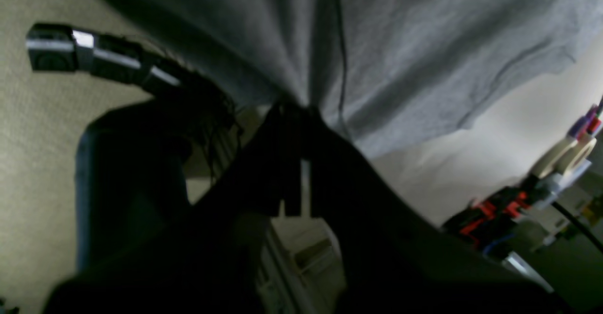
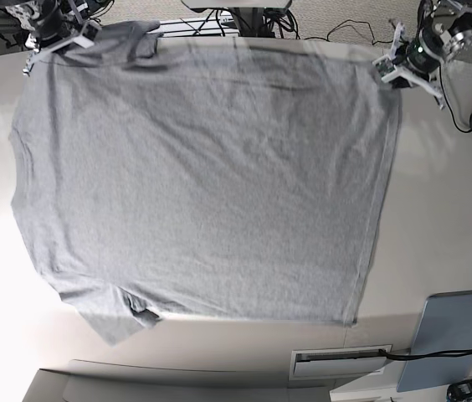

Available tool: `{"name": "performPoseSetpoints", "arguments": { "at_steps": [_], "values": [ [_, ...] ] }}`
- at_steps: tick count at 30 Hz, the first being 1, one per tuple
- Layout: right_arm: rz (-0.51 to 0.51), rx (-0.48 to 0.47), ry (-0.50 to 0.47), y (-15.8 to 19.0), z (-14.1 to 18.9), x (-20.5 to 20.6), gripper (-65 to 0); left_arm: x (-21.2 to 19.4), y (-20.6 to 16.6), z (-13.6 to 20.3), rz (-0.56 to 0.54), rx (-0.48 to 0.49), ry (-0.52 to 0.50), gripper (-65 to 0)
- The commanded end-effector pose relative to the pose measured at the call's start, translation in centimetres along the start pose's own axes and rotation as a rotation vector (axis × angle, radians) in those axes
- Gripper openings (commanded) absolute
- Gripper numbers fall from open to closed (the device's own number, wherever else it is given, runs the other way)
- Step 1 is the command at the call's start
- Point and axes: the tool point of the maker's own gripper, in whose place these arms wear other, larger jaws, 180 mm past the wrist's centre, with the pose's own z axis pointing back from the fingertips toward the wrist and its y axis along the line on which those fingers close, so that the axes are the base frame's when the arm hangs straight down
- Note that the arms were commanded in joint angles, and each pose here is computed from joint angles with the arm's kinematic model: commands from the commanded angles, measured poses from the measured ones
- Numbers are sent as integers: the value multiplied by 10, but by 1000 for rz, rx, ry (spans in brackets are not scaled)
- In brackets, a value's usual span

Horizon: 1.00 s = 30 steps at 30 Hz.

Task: Fold the T-shirt properly
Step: 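Grasp the shirt's shoulder edge corners with both grippers, then lift and pull the grasped edge across the shirt with both grippers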

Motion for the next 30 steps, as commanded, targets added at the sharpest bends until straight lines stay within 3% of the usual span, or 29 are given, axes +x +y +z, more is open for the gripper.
{"name": "performPoseSetpoints", "arguments": {
  "at_steps": [1,6,14,30],
  "values": [
    [13,-13,5,-4,5,-3,-650,-9,-14,6,-4,-61,33,-650],
    [7,-31,-1,-4,13,-1,-650,-12,-18,23,34,-85,29,-650],
    [-25,-222,-12,-55,17,10,-650,-4,21,38,159,11,-29,-650],
    [-158,-382,-106,-128,3,33,-650,33,65,9,326,167,-165,-650]
  ]
}}
